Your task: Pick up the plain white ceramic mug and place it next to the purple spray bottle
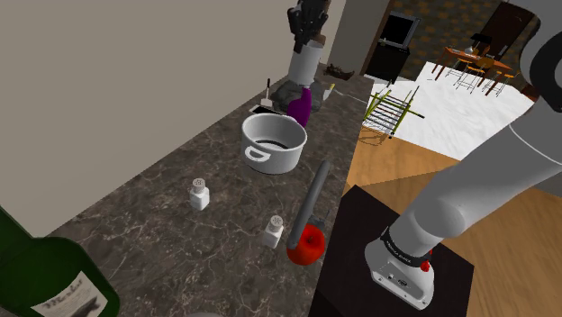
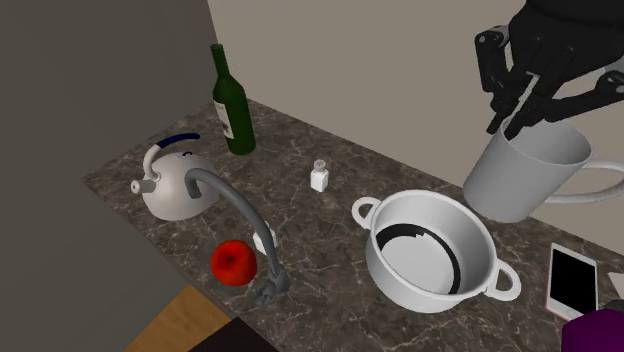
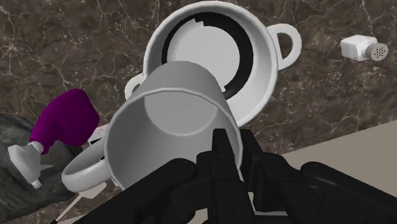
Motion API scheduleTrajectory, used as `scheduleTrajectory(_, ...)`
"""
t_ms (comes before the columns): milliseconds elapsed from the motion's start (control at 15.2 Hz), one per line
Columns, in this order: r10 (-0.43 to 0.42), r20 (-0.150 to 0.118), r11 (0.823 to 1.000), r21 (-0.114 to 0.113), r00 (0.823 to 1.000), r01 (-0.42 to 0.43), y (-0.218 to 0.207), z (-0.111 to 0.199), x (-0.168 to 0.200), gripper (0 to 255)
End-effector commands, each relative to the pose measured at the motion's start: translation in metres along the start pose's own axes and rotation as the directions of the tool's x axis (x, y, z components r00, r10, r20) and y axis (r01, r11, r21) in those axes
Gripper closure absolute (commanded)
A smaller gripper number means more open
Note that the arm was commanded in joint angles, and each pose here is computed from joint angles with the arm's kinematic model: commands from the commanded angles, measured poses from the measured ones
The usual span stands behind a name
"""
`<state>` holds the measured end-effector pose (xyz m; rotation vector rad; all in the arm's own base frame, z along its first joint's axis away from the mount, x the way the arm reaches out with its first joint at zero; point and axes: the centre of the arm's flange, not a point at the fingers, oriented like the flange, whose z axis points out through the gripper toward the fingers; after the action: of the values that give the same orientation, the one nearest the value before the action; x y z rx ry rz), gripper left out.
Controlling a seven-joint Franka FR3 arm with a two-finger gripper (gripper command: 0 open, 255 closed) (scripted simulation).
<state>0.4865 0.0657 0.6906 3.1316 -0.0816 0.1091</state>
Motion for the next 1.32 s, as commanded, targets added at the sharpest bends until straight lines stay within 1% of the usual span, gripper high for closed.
scheduleTrajectory(0, -0.002, 0.0, 1.0, 0.0, 1.0, 0.002, 0.022, 0.004, 0.01, 255)
scheduleTrajectory(924, -0.002, 0.0, 1.0, 0.0, 1.0, 0.002, 0.182, 0.01, 0.099, 255)
scheduleTrajectory(1254, -0.002, 0.0, 1.0, 0.0, 1.0, 0.002, 0.182, 0.037, 0.098, 255)
